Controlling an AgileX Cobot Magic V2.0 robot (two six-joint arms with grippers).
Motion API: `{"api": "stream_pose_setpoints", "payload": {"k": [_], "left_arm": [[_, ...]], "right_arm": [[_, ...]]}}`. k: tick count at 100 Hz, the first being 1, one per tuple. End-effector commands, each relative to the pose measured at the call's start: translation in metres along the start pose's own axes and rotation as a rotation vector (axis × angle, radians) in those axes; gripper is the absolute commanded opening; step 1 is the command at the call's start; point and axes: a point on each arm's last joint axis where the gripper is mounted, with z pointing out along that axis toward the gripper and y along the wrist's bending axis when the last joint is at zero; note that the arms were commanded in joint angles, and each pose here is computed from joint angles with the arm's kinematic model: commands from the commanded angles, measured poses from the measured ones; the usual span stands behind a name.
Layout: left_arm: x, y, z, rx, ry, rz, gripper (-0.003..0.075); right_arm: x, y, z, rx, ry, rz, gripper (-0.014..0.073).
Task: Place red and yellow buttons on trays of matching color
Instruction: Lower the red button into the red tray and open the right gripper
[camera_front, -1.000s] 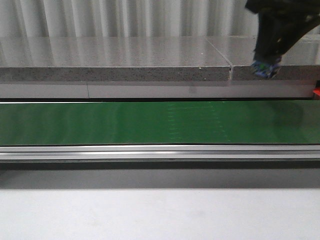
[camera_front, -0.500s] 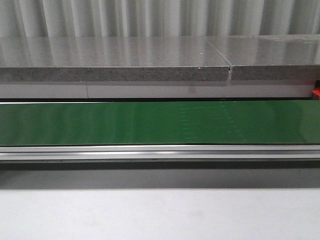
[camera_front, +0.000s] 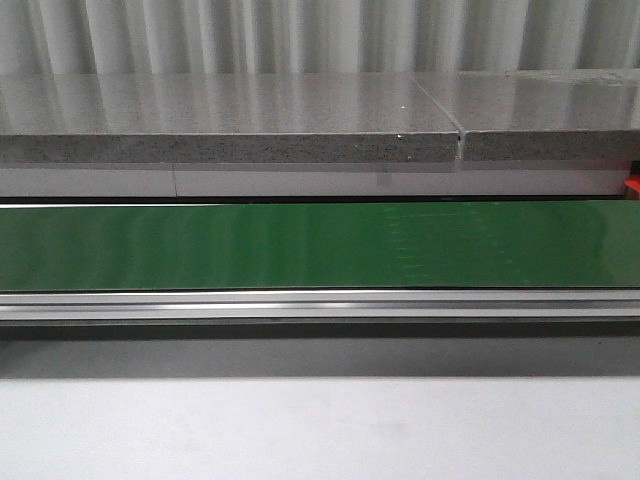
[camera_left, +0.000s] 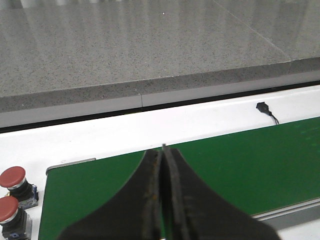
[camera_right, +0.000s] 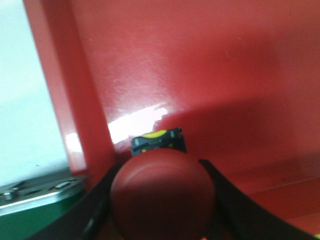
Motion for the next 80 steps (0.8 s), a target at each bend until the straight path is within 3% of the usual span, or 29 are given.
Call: {"api": "stream_pose_setpoints", "payload": {"k": [1,51,61,73,80], "left_arm": [[-0.015,0.000,-0.004,0.000,-0.101,-0.019,-0.0021],[-0.015,0.000,-0.004,0.000,-0.101,-0.019,-0.0021],[-0.015,0.000,-0.004,0.000,-0.101,-0.019,-0.0021],[-0.015,0.000,-0.004,0.000,-0.101,-0.019,-0.0021],[-0.015,0.000,-0.004,0.000,-0.101,-0.019,-0.0021]], "right_arm": [[-0.013,-0.001,-0.028,0.031,-0.112,-0.018,0.0141],[-0.010,-0.006,0.001,0.033,-0.061,-0.015,0.0169],[-0.011,-0.006,0.001,0.033,-0.064,-0.015,0.0282],[-0.010,-0.005,-0.001,0.033,-0.063,-0.015,0.0531],[-0.011,-0.005,-0.005,0.033,-0.070,-0.016,0.0625]]}}
